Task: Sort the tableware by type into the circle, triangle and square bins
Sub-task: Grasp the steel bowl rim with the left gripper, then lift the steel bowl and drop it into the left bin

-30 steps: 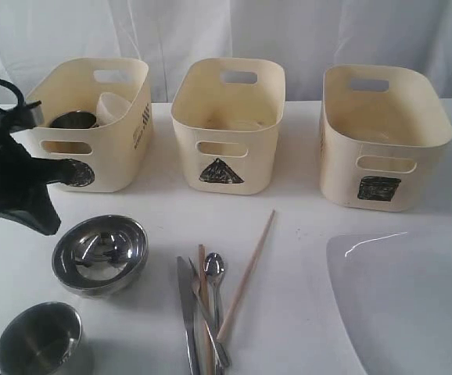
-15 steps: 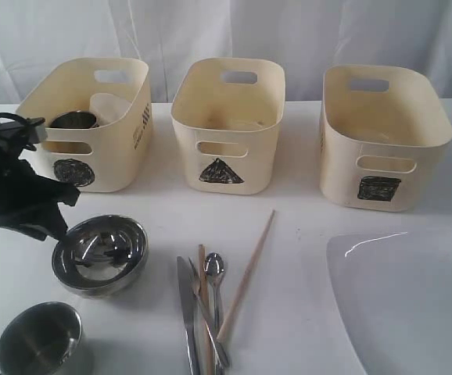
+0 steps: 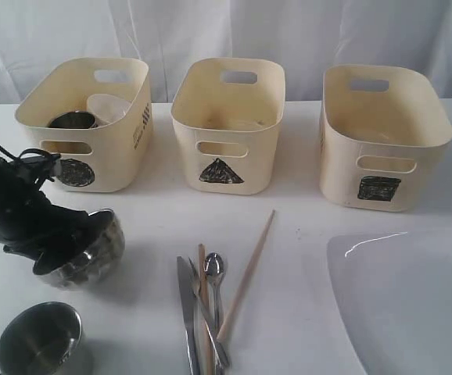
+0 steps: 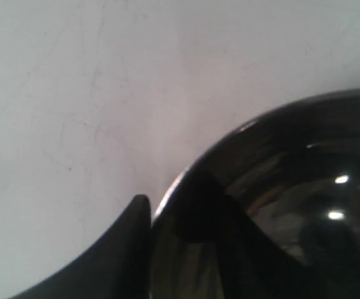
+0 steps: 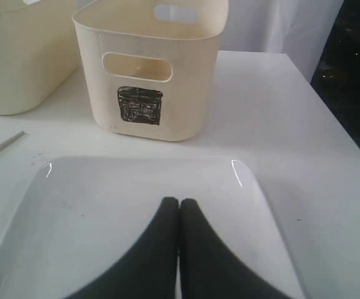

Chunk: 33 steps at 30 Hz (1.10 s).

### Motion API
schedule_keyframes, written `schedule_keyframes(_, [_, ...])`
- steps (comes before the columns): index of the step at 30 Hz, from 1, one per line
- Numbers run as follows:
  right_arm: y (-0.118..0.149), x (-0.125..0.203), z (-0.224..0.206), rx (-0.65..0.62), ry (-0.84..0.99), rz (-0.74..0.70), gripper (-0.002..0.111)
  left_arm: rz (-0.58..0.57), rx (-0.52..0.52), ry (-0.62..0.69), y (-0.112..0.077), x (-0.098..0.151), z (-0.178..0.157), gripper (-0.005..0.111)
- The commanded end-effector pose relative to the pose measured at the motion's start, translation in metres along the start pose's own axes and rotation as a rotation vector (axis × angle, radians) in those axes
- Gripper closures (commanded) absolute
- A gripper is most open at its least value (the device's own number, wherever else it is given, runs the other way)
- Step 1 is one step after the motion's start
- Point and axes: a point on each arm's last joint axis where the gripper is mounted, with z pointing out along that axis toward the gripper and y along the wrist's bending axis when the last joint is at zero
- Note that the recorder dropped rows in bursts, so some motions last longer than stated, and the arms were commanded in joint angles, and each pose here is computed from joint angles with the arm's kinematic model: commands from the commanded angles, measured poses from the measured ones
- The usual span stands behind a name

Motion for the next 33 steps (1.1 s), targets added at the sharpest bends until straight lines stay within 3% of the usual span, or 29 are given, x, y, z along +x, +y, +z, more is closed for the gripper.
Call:
schedule_keyframes(1, [0.000, 0.000, 0.000, -0.003, -0.011, 0.000, 0.108, -0.020, 0.001, -0.031, 0.000, -0.002, 0.002, 0.099])
schedule_keyframes(2, [0.000, 0.000, 0.000, -0.003, -0.011, 0.000, 0.108, -0.020, -0.001, -0.039, 0.001, -0.003, 0.002, 0.106])
schedule_keyframes(7, [0.000, 0.000, 0.000, -0.003, -0.011, 0.000, 0.108, -0.049, 0.028, -0.047, -0.003, -0.002, -0.003, 0.106])
schedule_keyframes(11, [0.000, 0.000, 0.000, -0.003, -0.011, 0.000, 0.108, -0.015, 0.037, -0.075, -0.011, 0.002, -0.028, 0.107])
schedule_keyframes(17, [0.000, 0.000, 0.000, -0.003, -0.011, 0.000, 0.108, 0.115, -0.011, -0.506, -0.037, 0.017, -0.145, 0.107])
schedule_keyframes(18, [0.000, 0.000, 0.000, -0.003, -0.011, 0.000, 0.108, 0.128, -0.035, -0.682, -0.041, 0.016, -0.172, 0.107])
schedule_keyframes(22, [0.000, 0.000, 0.000, -0.003, -0.011, 0.000, 0.108, 0.122, -0.151, -1.152, -0.036, -0.008, -0.212, 0.107])
schedule_keyframes(24, [0.000, 0.000, 0.000, -0.003, -0.011, 0.000, 0.108, 0.170, -0.265, -1.304, -0.028, -0.032, -0.208, 0.107])
schedule_keyframes(25, [0.000, 0.000, 0.000, -0.003, -0.011, 0.000, 0.108, 0.186, -0.293, -1.317, -0.025, -0.040, -0.202, 0.107])
schedule_keyframes(31, [0.000, 0.000, 0.000, -0.003, -0.011, 0.000, 0.108, 0.429, -0.426, -1.197, -0.009, -0.126, -0.126, 0.107])
schedule_keyframes(33, [0.000, 0.000, 0.000, -0.003, -0.011, 0.000, 0.108, 0.514, -0.458, -1.159, -0.006, -0.144, -0.107, 0.107])
